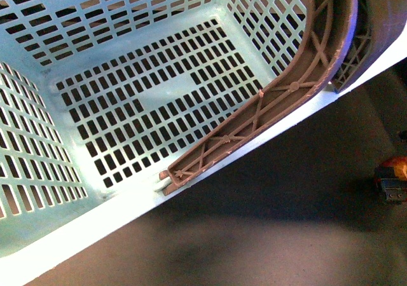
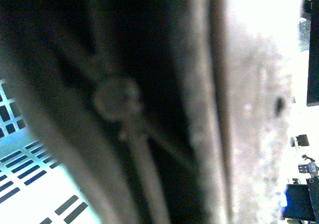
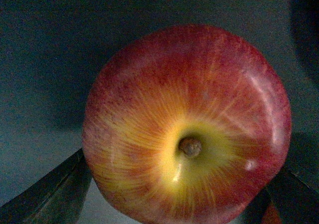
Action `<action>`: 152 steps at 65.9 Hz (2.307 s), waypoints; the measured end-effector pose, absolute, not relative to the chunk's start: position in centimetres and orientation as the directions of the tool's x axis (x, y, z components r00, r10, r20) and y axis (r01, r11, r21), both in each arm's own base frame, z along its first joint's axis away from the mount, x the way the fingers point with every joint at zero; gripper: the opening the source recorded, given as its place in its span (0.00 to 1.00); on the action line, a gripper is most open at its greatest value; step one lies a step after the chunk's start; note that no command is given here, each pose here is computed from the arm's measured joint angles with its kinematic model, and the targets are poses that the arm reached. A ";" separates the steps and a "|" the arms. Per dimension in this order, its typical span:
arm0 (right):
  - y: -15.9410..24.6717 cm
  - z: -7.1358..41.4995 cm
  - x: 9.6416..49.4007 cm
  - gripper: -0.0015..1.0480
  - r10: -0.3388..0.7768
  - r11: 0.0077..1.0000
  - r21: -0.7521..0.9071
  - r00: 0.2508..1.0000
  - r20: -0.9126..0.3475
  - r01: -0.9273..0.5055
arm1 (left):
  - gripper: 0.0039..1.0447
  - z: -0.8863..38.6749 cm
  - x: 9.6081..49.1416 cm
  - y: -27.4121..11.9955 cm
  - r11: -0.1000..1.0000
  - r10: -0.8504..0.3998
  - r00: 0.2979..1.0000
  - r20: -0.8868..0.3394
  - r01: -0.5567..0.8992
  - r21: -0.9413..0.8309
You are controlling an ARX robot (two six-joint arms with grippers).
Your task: Pick apple with right arm and hold basket with left
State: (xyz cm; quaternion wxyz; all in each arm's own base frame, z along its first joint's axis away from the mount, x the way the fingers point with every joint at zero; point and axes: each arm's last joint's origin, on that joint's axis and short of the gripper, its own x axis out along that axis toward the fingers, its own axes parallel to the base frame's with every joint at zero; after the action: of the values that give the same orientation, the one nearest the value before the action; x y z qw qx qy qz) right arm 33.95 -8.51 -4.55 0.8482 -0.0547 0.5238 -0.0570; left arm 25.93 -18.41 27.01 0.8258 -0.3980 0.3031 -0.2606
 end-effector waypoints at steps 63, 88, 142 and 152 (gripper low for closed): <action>-8.0 0.4 32.2 0.74 -0.036 0.994 -0.090 0.592 -0.805 -0.063 | 0.13 27.0 25.9 -18.4 0.547 -0.672 0.680 -0.293 0.190 -0.815; -8.7 13.2 26.4 0.74 0.100 0.980 -0.072 0.775 -0.624 -0.185 | 0.13 27.0 25.9 -18.4 0.548 -0.671 0.681 -0.293 0.189 -0.815; 7.3 28.7 24.8 0.73 0.402 0.906 -0.020 0.874 -0.271 -0.423 | 0.13 27.0 25.9 -18.4 0.546 -0.673 0.679 -0.293 0.190 -0.816; 10.1 27.2 26.4 0.73 0.396 0.905 -0.023 0.862 -0.317 -0.424 | 0.13 27.0 25.9 -18.4 0.548 -0.671 0.681 -0.293 0.189 -0.815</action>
State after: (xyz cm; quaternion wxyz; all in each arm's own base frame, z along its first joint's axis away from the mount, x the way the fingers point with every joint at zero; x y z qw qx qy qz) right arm 26.35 10.11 27.22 0.9638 -0.0459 0.1541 0.2127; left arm 25.93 -18.41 27.01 0.8258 -0.3980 0.3030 -0.2604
